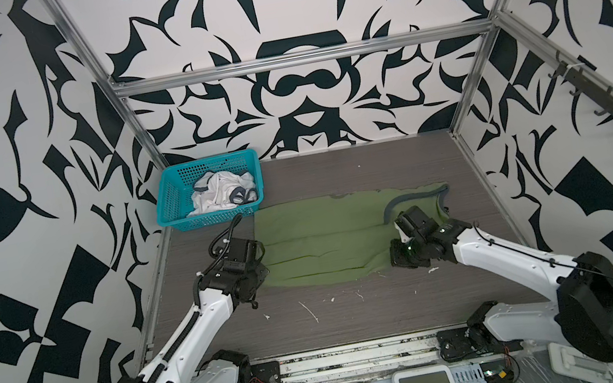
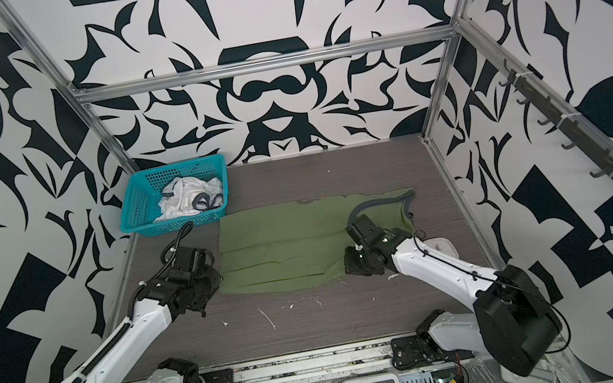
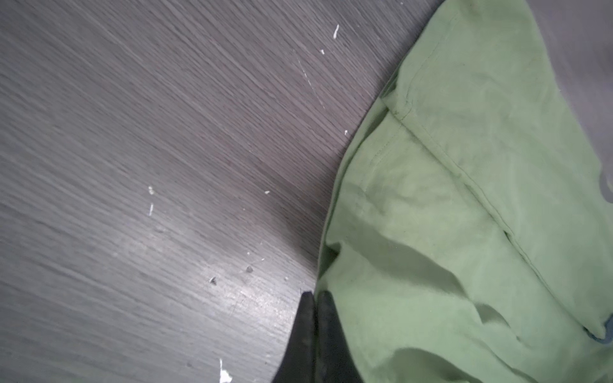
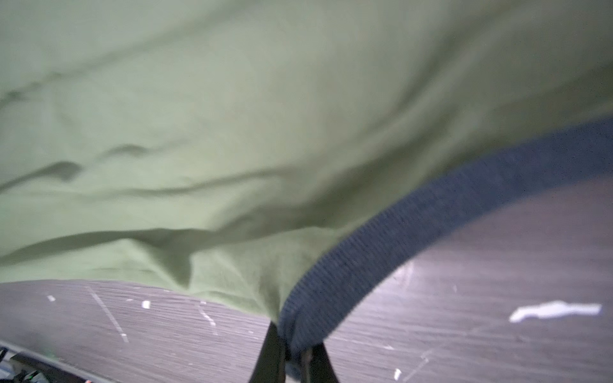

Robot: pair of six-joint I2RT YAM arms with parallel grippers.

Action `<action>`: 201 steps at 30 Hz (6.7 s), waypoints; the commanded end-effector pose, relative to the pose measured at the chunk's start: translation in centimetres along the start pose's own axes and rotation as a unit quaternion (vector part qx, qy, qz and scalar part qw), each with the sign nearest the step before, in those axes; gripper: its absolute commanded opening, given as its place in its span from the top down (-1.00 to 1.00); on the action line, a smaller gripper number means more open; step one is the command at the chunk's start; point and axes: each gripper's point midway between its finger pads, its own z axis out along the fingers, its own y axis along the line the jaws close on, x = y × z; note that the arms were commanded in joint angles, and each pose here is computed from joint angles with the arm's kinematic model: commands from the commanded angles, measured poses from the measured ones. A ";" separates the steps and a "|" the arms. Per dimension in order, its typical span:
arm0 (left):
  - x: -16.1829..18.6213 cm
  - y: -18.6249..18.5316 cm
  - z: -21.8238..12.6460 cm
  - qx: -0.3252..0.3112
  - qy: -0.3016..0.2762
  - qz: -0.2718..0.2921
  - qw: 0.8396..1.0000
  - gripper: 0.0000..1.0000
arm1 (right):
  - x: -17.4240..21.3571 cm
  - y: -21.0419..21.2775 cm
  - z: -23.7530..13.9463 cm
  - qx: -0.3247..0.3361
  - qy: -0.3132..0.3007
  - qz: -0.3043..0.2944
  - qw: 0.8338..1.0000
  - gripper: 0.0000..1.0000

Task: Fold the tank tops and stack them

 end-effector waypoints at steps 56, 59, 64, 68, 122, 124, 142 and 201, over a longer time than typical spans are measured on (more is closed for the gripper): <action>-5.0 -7.3 8.2 -0.108 0.003 0.115 0.988 0.23 | -11.7 -0.9 4.4 0.070 -0.019 -0.046 0.996 0.56; -6.2 -7.6 8.7 -0.109 0.000 0.098 0.989 0.39 | -12.4 -1.1 4.5 0.077 -0.025 -0.045 0.996 0.71; -7.4 -7.5 9.9 -0.120 0.007 0.080 0.990 0.58 | -13.0 -1.5 4.7 0.084 -0.028 -0.043 0.995 0.81; -7.9 -7.8 10.4 -0.121 0.004 0.073 0.990 0.67 | -13.5 -1.9 4.5 0.087 -0.035 -0.040 0.995 0.81; -0.4 -0.4 11.2 -0.111 0.060 0.070 0.990 0.02 | -6.1 -7.3 -1.4 0.097 -0.032 0.025 0.994 0.02; 0.2 0.9 10.4 -0.116 0.057 0.061 0.990 0.01 | -5.0 -8.0 -1.3 0.116 -0.021 0.035 0.992 0.04; -0.1 3.7 7.9 -0.126 0.018 0.027 0.991 -0.05 | -2.5 -13.1 0.7 0.298 -0.019 0.030 0.954 -0.03; -2.6 -0.7 3.5 -0.053 0.003 0.049 0.997 -0.45 | -11.7 -15.8 -3.9 0.278 -0.086 0.098 0.952 -0.23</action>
